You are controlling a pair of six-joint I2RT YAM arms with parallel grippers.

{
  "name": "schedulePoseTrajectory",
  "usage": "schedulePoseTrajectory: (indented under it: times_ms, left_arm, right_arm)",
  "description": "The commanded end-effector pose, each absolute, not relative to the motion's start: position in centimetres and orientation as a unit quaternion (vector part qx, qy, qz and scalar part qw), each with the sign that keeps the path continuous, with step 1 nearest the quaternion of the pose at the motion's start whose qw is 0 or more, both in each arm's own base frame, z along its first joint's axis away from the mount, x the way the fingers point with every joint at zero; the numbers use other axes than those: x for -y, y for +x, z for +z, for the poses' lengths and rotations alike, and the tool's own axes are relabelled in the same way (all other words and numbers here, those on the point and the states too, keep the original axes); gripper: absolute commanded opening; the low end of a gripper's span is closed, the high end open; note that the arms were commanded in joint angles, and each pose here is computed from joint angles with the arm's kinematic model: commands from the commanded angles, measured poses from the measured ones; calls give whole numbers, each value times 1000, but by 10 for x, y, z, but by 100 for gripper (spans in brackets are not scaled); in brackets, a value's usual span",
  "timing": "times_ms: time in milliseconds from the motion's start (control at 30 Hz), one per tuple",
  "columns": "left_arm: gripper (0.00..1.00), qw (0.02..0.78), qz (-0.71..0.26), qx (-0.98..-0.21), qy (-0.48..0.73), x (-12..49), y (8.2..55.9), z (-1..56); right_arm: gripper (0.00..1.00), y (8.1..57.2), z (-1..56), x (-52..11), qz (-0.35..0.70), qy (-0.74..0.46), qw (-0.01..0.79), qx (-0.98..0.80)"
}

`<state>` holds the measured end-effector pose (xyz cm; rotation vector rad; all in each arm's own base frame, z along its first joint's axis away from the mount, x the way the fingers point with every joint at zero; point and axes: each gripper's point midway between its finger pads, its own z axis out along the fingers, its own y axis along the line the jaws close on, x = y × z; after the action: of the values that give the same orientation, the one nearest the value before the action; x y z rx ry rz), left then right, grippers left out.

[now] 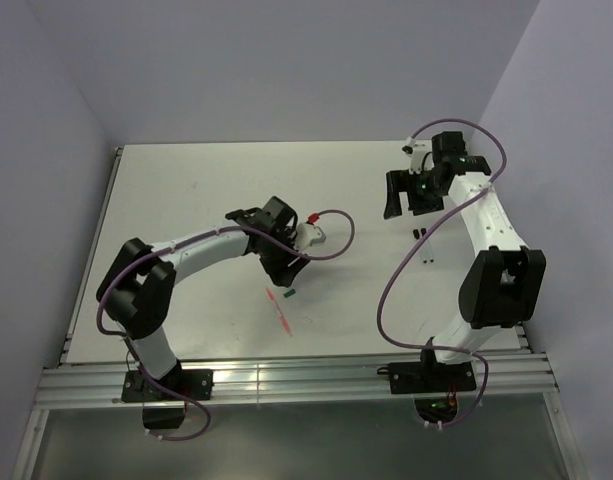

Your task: Insert the pens into the pen caps

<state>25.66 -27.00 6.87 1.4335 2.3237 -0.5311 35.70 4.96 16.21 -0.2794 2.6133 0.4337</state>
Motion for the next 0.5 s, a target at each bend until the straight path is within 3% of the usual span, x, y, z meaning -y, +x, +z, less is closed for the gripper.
schedulePoseTrajectory:
  times_ms: [0, 467]
  left_arm:
    - [61, 188, -152, -835, 494, 286, 256, 64]
    - [52, 163, -121, -851, 485, 292, 262, 46]
  right_arm:
    - [96, 360, 183, -41, 141, -101, 279, -944]
    - [96, 355, 175, -37, 149, -113, 271, -944]
